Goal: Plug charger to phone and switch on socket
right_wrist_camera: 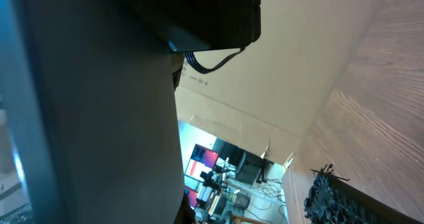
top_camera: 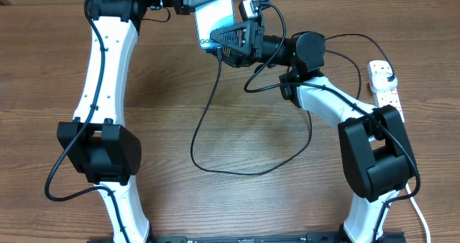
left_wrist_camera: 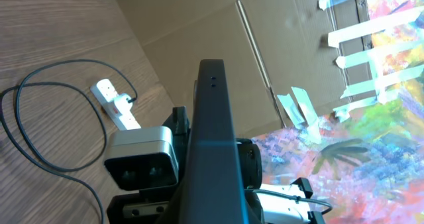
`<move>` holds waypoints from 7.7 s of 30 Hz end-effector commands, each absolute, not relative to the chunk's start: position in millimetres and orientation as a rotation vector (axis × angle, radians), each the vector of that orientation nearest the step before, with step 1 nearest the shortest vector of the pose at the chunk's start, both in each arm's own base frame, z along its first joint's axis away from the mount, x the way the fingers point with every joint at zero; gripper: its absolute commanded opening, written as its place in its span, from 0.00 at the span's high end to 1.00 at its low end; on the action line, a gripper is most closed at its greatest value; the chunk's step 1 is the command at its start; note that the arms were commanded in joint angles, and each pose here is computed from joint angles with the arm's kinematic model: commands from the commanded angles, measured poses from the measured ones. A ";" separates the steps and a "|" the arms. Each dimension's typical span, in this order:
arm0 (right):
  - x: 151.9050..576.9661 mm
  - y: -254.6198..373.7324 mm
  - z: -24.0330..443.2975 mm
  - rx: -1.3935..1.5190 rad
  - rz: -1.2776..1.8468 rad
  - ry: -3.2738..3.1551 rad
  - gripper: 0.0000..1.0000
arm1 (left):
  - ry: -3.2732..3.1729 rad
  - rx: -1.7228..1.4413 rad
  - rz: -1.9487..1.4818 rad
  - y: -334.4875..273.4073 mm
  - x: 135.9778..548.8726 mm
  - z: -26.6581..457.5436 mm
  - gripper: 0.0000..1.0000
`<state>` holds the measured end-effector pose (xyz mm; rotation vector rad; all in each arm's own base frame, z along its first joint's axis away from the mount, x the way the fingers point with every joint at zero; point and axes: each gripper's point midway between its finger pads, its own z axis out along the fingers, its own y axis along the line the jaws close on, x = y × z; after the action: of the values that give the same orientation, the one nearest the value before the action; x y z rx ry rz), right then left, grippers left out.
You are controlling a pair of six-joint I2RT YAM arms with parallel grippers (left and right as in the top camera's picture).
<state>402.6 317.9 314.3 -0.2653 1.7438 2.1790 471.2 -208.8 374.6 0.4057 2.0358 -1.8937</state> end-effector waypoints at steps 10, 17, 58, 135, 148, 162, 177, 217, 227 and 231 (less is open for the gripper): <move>424.7 291.2 325.8 -0.219 2.126 1.692 0.00 | 1.991 0.407 -1.879 -182.2 469.2 393.5 0.96; 450.5 261.6 311.9 -0.106 2.067 1.744 0.00 | 1.999 0.344 -1.867 -163.1 475.4 391.6 0.96; 441.4 67.5 199.8 0.554 0.987 2.361 0.00 | 2.448 0.191 -1.416 -205.6 463.1 282.3 0.96; 433.9 67.0 198.9 0.524 0.960 2.387 0.01 | 2.928 -0.079 -1.087 -263.0 406.1 47.6 0.95; 434.2 65.9 198.3 0.528 0.951 2.387 0.00 | 2.931 -0.093 -1.128 -267.7 408.6 34.9 0.96; 434.2 65.9 198.3 0.528 0.951 2.387 0.00 | 2.983 -0.165 -1.052 -261.7 406.8 15.2 0.96; 434.6 64.8 197.7 0.532 0.941 2.387 0.00 | 3.027 -0.214 -1.051 -261.1 402.3 -1.8 0.96; 434.8 64.4 197.5 0.534 0.938 2.387 0.00 | 3.058 -0.228 -1.038 -257.4 396.5 -3.5 0.85; 434.8 64.4 197.5 0.534 0.938 2.387 0.00 | 3.058 -0.228 -1.038 -257.4 396.5 -3.5 0.78; 434.8 64.4 197.5 0.534 0.938 2.387 0.00 | 3.060 -0.229 -1.038 -257.3 395.9 -3.6 0.77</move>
<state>433.9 67.5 183.2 0.5592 2.4215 0.9568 402.1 -256.1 7.0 -0.2177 3.0247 -1.0471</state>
